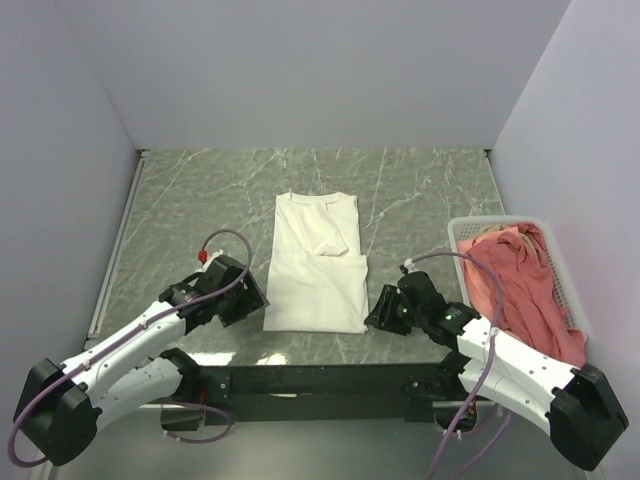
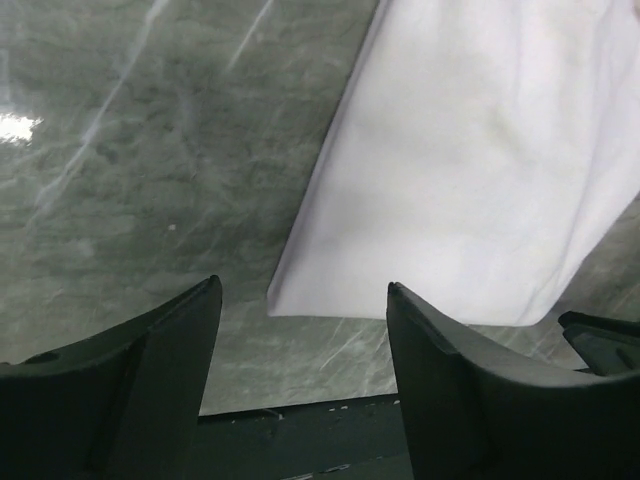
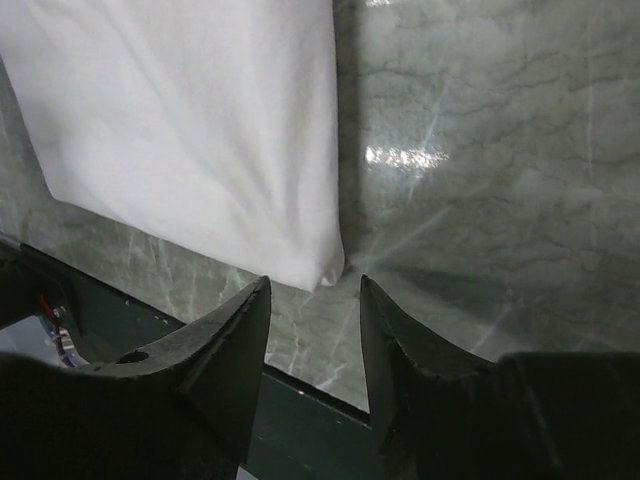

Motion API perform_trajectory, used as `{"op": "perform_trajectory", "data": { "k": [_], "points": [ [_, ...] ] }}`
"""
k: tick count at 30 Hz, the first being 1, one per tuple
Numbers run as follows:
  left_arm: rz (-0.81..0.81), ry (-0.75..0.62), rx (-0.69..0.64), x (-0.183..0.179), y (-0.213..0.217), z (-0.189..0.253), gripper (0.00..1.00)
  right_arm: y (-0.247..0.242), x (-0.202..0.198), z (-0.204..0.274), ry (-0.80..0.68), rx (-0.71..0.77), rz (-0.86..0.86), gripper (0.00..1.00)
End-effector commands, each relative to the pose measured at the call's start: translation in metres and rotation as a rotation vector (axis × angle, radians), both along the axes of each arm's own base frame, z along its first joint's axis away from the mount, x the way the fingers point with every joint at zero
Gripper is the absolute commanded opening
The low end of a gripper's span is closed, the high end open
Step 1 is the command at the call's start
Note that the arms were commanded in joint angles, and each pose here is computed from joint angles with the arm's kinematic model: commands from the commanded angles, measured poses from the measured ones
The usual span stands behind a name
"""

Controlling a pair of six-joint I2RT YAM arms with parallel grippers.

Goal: Fold and stack the t-shirts
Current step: Fold the tshirt

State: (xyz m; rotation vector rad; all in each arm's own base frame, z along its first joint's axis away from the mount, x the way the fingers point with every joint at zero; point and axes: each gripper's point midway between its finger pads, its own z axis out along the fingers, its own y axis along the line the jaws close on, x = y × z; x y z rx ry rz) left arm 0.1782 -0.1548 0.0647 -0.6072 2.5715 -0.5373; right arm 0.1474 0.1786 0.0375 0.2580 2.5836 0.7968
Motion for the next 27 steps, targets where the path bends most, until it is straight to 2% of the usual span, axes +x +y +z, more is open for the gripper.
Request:
{"op": "perform_trajectory", "data": {
  "k": [1,5,12,15,19,27],
  "points": [
    [0.034,0.033,0.036,-0.008,0.01,-0.003,0.72,-0.003,-0.004,0.001,0.021,-0.017,0.013,0.49],
    [0.043,0.061,0.016,-0.015,0.009,-0.014,0.66,0.003,-0.011,-0.008,0.053,0.013,0.037,0.53],
    [0.041,0.078,-0.011,-0.022,0.009,-0.027,0.62,0.006,-0.015,-0.018,0.091,0.03,0.039,0.54],
    [0.019,0.087,-0.029,-0.025,0.004,-0.03,0.62,0.007,-0.014,-0.02,0.094,0.034,0.028,0.53],
    [-0.021,0.067,-0.086,-0.022,-0.008,-0.031,0.56,0.007,-0.011,-0.024,0.095,0.043,0.001,0.48],
    [-0.014,0.108,-0.074,-0.03,-0.006,-0.042,0.53,0.005,-0.008,-0.029,0.084,0.055,-0.038,0.44]
  ]
}}
